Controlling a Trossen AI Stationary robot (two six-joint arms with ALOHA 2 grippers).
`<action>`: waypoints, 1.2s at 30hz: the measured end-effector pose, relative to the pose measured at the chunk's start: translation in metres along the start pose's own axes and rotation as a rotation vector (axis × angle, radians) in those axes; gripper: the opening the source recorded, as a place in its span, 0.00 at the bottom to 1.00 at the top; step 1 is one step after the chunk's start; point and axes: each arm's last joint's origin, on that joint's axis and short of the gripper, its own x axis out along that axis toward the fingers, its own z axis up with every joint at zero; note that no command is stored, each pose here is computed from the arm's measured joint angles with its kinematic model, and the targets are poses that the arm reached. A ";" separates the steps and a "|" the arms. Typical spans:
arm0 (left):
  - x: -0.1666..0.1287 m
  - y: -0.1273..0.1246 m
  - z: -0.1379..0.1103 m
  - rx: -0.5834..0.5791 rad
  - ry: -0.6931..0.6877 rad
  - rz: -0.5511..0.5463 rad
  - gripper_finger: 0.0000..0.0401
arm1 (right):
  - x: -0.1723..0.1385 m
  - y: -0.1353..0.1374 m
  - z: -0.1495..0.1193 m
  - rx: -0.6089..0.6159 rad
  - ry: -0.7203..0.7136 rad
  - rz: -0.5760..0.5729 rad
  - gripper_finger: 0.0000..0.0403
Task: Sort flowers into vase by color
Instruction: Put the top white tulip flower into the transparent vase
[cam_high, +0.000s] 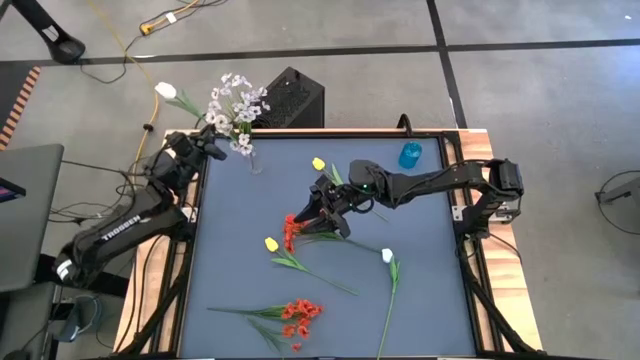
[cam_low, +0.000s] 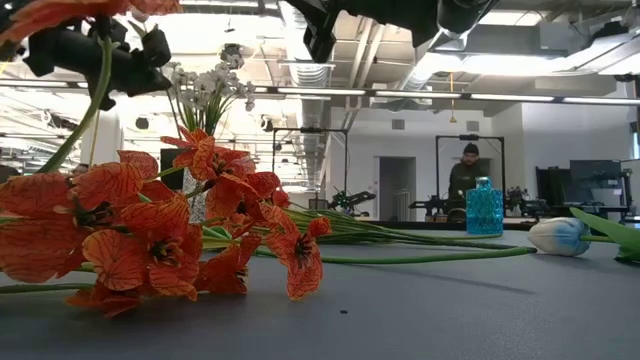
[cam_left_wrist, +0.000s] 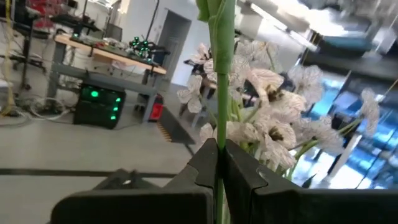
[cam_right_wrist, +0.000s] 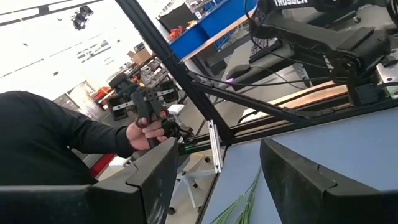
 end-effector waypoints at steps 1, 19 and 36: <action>-0.001 0.001 -0.002 -0.020 -0.009 -0.003 0.00 | 0.000 0.000 0.000 0.002 0.002 -0.002 0.63; -0.007 0.011 -0.017 -0.129 -0.128 0.014 0.00 | 0.002 0.002 -0.003 0.015 0.010 -0.006 0.63; 0.001 0.011 -0.026 -0.147 -0.092 0.042 0.00 | 0.002 0.001 -0.002 0.016 0.009 -0.008 0.63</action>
